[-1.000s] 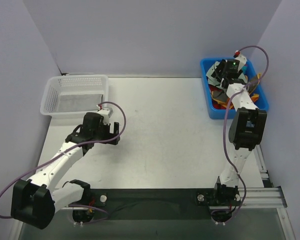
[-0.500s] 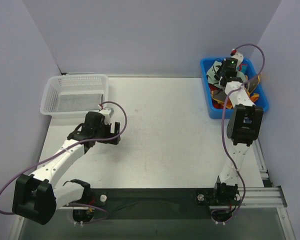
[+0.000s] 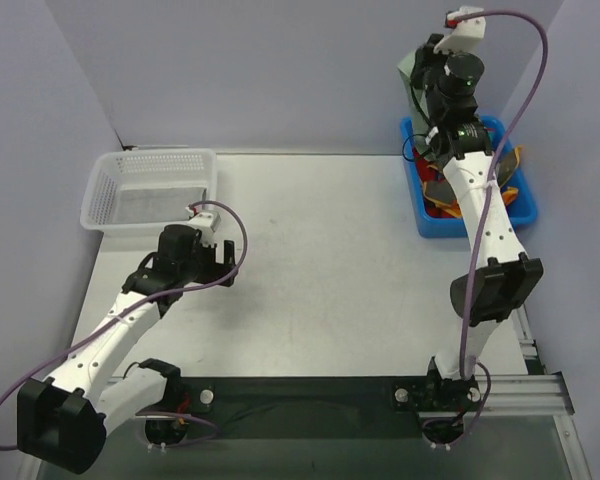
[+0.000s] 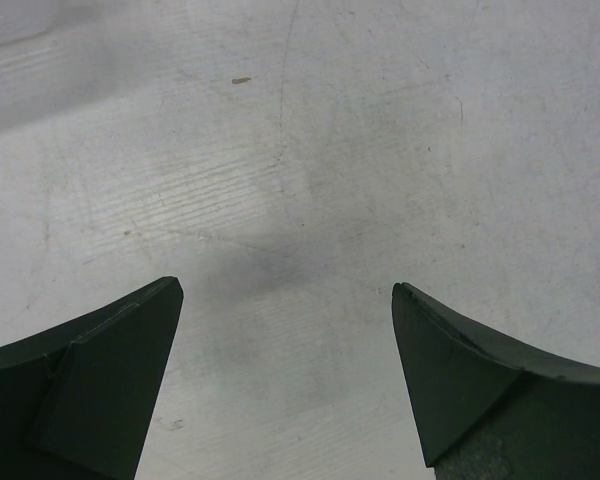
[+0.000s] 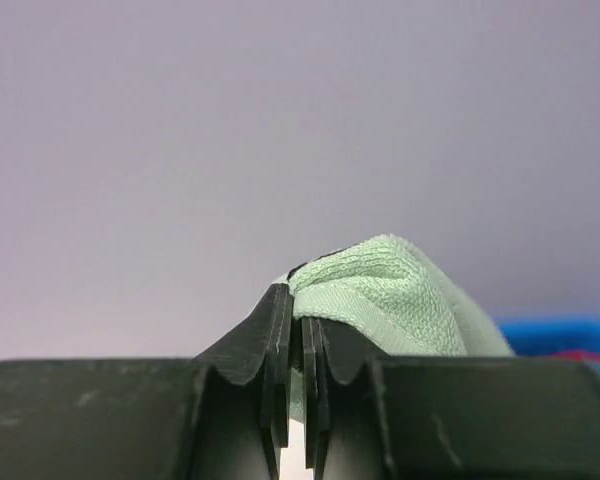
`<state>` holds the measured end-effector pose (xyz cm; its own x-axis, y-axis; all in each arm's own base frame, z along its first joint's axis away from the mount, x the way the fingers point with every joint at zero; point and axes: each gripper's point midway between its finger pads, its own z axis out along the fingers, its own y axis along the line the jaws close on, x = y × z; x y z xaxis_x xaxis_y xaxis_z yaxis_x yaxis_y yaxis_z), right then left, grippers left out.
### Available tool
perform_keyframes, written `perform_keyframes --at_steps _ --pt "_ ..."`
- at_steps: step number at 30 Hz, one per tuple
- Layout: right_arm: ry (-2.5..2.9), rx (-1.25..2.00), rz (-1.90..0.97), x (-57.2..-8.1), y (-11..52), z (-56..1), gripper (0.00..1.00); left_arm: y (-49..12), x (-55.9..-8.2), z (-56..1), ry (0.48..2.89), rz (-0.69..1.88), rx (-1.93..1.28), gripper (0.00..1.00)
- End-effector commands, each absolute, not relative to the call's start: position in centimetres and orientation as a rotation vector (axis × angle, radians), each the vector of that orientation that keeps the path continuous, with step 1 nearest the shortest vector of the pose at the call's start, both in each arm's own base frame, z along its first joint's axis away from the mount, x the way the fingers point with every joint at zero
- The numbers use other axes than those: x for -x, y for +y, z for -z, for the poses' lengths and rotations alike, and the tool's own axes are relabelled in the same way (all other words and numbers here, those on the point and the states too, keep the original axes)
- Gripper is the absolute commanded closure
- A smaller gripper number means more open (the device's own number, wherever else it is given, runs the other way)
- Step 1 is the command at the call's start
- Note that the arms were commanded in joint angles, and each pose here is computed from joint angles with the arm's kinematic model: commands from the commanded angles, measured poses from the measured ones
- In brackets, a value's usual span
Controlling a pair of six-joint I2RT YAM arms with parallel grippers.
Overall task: Fold and stack the towels
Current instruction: Grab crumpled towel, then move the towel to the center of the board
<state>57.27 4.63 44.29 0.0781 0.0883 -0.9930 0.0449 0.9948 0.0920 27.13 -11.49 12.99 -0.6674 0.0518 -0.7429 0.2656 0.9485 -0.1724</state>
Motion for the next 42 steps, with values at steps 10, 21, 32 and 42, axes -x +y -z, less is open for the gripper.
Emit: perform_keyframes --at_steps 10,21,32,42 --pt "1.175 0.193 -0.33 -44.6 18.5 -57.9 1.0 -10.8 -27.9 -16.9 2.132 0.326 -0.15 0.03" --pt "1.908 0.67 -0.849 -24.0 30.7 -25.0 1.0 -9.1 -28.0 -17.8 2.086 0.249 -0.052 0.03" --pt "2.57 0.878 -0.846 -8.4 25.3 -10.7 0.43 -10.8 -27.9 -17.6 2.099 0.391 0.06 0.1" --pt "2.449 0.719 -0.487 -18.5 23.4 -11.7 0.31 -17.3 -27.7 -12.0 2.3 0.419 -0.036 0.1"
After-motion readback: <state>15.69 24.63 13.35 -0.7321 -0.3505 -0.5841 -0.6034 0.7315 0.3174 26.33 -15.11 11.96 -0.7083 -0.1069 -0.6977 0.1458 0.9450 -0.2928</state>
